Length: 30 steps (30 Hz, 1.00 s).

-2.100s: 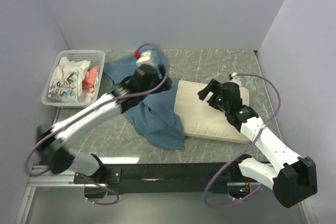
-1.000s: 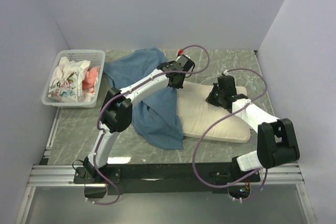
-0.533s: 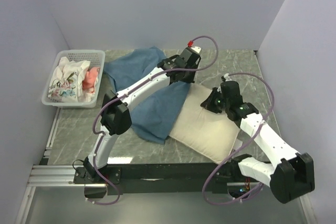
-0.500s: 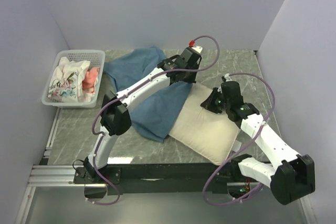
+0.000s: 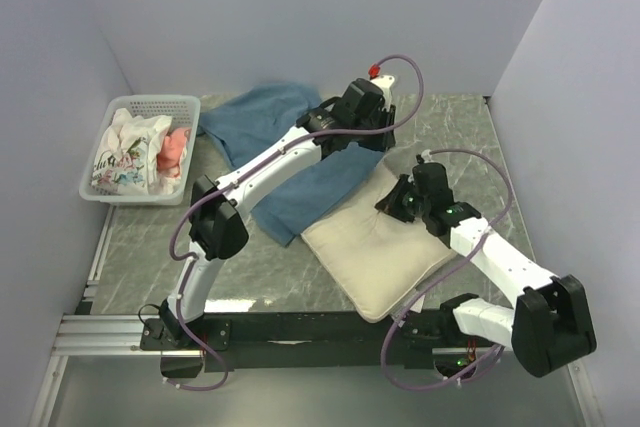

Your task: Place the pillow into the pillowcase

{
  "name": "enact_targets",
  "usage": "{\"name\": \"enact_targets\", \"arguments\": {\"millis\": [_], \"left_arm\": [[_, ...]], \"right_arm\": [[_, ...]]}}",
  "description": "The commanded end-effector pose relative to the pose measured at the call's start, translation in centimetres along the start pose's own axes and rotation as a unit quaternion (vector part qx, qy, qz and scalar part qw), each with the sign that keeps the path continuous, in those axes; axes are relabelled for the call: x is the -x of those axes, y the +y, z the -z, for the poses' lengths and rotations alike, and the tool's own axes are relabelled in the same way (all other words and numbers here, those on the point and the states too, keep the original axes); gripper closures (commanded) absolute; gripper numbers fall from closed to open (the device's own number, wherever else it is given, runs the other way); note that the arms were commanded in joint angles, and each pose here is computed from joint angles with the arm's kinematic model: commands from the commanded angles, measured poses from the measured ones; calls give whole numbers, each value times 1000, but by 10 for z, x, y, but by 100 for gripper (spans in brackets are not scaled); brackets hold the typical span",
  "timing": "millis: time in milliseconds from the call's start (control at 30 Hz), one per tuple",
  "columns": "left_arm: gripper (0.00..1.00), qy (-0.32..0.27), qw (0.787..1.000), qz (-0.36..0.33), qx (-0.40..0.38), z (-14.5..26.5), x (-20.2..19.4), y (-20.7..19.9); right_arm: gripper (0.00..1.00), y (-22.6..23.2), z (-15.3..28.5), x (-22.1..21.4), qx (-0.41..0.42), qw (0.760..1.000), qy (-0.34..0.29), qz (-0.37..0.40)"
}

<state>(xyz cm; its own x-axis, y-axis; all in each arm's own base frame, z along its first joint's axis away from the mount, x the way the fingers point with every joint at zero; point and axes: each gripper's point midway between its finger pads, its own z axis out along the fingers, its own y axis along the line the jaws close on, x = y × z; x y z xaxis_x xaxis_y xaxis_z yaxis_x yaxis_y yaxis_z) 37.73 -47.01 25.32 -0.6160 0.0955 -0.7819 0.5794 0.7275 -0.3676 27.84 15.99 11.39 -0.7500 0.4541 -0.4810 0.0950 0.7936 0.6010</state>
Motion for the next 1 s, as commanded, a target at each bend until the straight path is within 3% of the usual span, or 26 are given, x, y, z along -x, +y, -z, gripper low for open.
{"name": "enact_targets", "arguments": {"millis": [0, 33, 100, 133, 333, 433, 567, 600, 633, 700, 933, 967], "left_arm": [[49, -5, 1000, -5, -12, 4, -2, -7], [31, -11, 1000, -6, -6, 10, 0, -4], [23, -19, 1000, -3, 14, 16, 5, 5], [19, -22, 1000, 0, 14, 23, 8, 5], [14, -36, 980, 29, 193, 65, -10, 75], [14, -17, 971, 28, 238, 81, -40, 98], [12, -23, 967, 64, 247, 111, -74, 112], [10, -70, 971, 81, 215, 132, -55, 100], [7, -50, 970, 95, 217, 134, -85, 110], [4, -90, 967, 125, 203, 165, -79, 109], [1, -126, 938, 248, 209, 211, -143, 150], [0, -136, 929, 262, 222, 218, -143, 164]], "right_arm": [[96, 23, -5, 16, 40, 999, -26, 18], [86, 22, -3, 20, 34, 999, -32, 22], [74, 27, 5, 29, 35, 998, -48, 31], [61, 25, 9, 28, 29, 998, -46, 35], [20, 3, 48, 35, -22, 994, -100, 33], [7, -7, 66, 26, -25, 993, -119, 0], [0, -5, 80, 1, 3, 997, -81, 21], [0, -7, 80, -6, 8, 996, -72, 46], [0, -5, 81, -11, 21, 996, -66, 60], [0, 3, 81, -16, 39, 993, -68, 91], [0, 56, 57, -42, 12, 972, -45, 232], [0, 67, 56, -33, 4, 966, -69, 249]]}}
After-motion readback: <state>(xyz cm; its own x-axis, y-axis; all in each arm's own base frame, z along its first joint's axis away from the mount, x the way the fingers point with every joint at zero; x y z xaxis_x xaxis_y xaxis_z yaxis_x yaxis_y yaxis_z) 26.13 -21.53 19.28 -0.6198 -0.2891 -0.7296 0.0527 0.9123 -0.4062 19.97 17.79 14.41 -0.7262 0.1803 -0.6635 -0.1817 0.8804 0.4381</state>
